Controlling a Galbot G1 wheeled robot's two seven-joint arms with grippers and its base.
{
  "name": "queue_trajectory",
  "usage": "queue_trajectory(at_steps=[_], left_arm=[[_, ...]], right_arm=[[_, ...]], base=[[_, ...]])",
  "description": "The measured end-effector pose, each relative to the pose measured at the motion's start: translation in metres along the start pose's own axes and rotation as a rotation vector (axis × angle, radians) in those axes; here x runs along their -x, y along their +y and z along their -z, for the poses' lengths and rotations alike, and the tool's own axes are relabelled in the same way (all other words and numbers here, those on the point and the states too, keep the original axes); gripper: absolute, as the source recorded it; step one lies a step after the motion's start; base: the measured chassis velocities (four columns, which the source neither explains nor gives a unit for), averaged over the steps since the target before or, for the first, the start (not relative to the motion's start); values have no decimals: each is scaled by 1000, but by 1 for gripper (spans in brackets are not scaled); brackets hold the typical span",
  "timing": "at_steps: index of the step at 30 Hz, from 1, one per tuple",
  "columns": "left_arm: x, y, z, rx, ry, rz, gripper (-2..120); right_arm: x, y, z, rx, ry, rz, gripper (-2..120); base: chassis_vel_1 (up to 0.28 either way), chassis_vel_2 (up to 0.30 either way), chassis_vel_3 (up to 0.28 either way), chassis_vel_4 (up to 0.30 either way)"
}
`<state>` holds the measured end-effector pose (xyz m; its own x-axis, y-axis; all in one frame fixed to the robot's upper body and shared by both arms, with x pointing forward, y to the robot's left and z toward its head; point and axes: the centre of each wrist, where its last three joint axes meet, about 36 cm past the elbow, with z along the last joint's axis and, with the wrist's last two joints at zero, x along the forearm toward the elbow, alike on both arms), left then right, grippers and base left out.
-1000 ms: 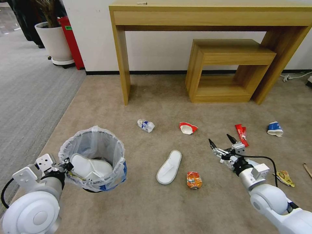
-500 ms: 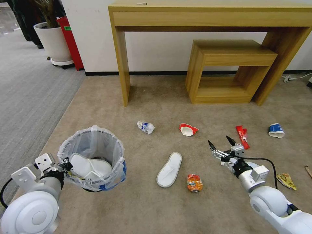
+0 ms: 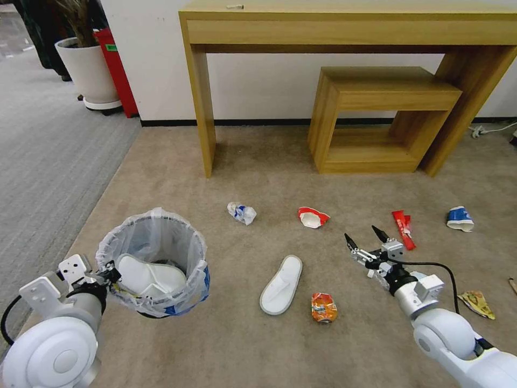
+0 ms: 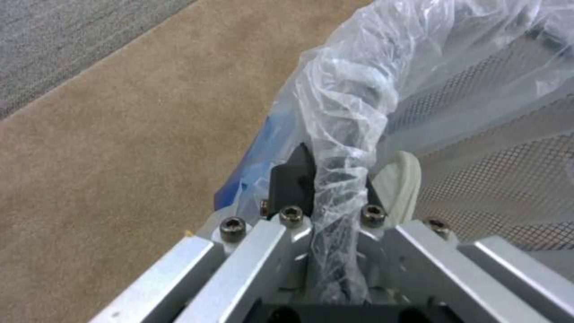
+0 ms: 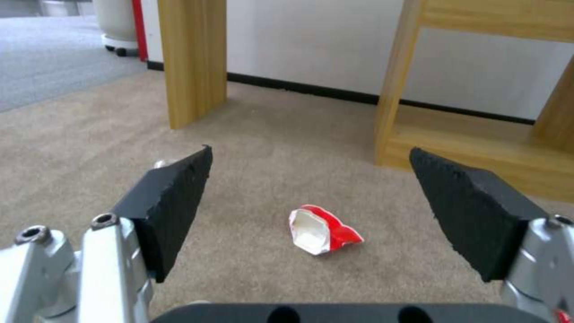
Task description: Pick up the trash bin and place the garbage on the floor into it.
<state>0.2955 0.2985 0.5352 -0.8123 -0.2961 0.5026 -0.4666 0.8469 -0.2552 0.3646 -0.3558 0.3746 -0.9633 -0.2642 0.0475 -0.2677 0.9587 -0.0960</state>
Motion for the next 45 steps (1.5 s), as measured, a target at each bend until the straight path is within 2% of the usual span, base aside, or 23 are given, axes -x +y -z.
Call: queue_trajectory(at_steps=[11, 16, 21, 24, 34, 45], left_arm=[[6, -1, -4, 3, 12, 4, 1], [10, -1, -7, 5, 16, 3, 1], [13, -1, -8, 7, 19, 6, 1], [14, 0, -8, 8, 18, 7, 1], [21, -1, -8, 1, 22, 7, 1], [27, -1, -12, 1, 32, 15, 1]], right_arm=[[-13, -4, -3, 6, 42, -9, 100], [-28, 0, -2, 49, 107, -28, 100], [-37, 0, -6, 38, 167, -38, 100], [-42, 1, -9, 18, 202, -25, 100], [-66, 28, -40, 33, 332, 62, 100], [-78, 31, -51, 102, 425, 125, 99]], base=[[-3, 5, 3, -3], [0, 0, 0, 0], [0, 0, 0, 0], [0, 0, 0, 0], [0, 0, 0, 0], [0, 0, 0, 0]])
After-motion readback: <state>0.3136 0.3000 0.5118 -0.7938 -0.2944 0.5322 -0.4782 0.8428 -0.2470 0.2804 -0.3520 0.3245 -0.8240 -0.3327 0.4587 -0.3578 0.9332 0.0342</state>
